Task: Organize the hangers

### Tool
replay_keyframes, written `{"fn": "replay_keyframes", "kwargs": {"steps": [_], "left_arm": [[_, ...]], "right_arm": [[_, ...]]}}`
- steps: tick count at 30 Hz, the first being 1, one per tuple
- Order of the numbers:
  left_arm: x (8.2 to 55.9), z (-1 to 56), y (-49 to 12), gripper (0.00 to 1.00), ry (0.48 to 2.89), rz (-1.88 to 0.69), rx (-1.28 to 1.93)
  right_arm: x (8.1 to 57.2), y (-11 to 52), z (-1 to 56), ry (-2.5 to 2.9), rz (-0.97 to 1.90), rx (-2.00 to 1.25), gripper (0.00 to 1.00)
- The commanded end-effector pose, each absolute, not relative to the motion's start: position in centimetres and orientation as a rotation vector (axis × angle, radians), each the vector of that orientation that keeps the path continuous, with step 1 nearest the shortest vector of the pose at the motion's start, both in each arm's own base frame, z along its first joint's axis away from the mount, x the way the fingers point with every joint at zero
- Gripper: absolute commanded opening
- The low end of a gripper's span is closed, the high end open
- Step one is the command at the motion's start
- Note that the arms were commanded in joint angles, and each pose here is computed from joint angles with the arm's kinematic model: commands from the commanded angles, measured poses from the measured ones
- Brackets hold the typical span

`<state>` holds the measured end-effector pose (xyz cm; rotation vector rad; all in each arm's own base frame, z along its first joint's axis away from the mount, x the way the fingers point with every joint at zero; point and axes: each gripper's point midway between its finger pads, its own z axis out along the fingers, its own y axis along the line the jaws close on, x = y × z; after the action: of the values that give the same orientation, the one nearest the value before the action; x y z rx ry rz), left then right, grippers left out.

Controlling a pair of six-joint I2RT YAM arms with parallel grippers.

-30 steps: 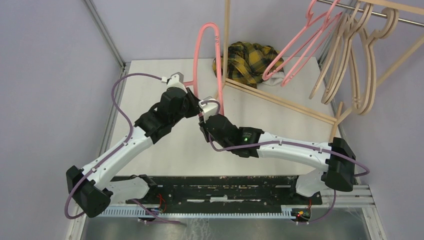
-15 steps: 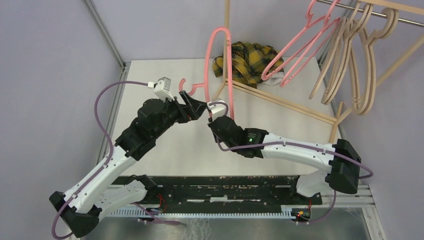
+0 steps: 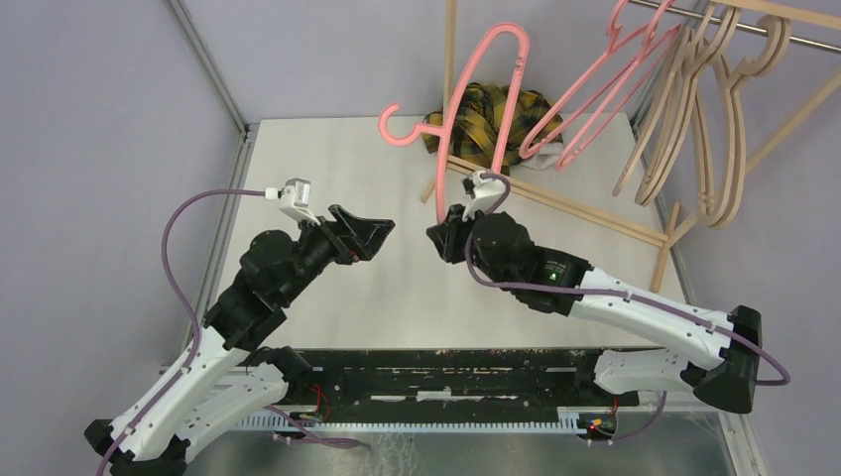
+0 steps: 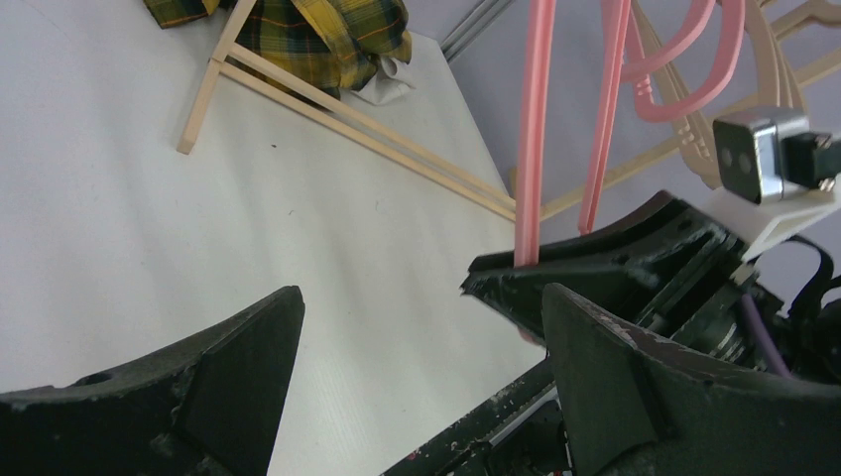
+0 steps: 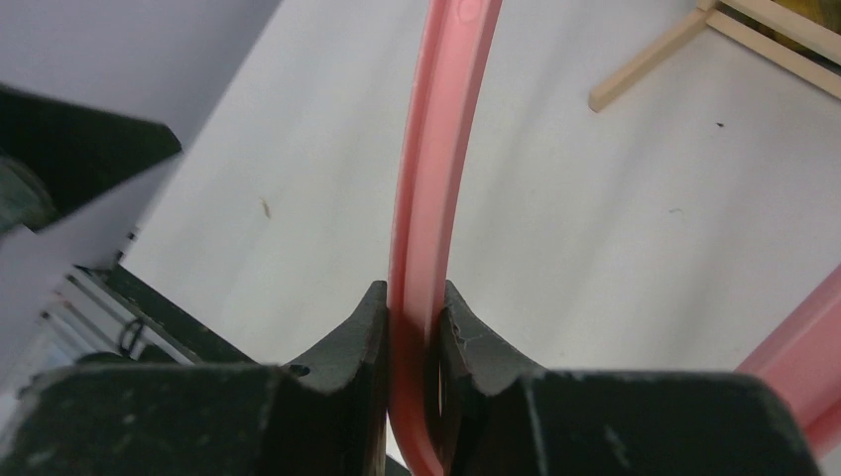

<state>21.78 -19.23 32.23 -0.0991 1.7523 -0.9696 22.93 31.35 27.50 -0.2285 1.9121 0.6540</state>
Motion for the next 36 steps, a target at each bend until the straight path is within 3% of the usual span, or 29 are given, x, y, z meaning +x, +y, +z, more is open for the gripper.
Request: {"fn": "replay_keyframes", "kwargs": {"steps": [1,16,23,36], "left_arm": [[22.0,32.9,-19.0,0.96,1.705,-0.942,-0.064],[21.4,32.8,-17.7,0.96,1.707,-0.898,-0.073],[21.3,32.5,-16.8,0.96,1.711,-0.853,-0.075],[21.9,30.8,-17.2,0.96,1.745,-0.831,-0.073]], "right_arm": [[24.8,32.2,33.6,1.788,0.881,-0.075,0.01],[33.3,32.4,44.7,1.489,1.202,0.189,0.01],[36.6,30.2,47.0,1.384,1.274,0.286,0.01],[37.3,28.1,49.1,1.324,1.267,0.252,0.01]]}}
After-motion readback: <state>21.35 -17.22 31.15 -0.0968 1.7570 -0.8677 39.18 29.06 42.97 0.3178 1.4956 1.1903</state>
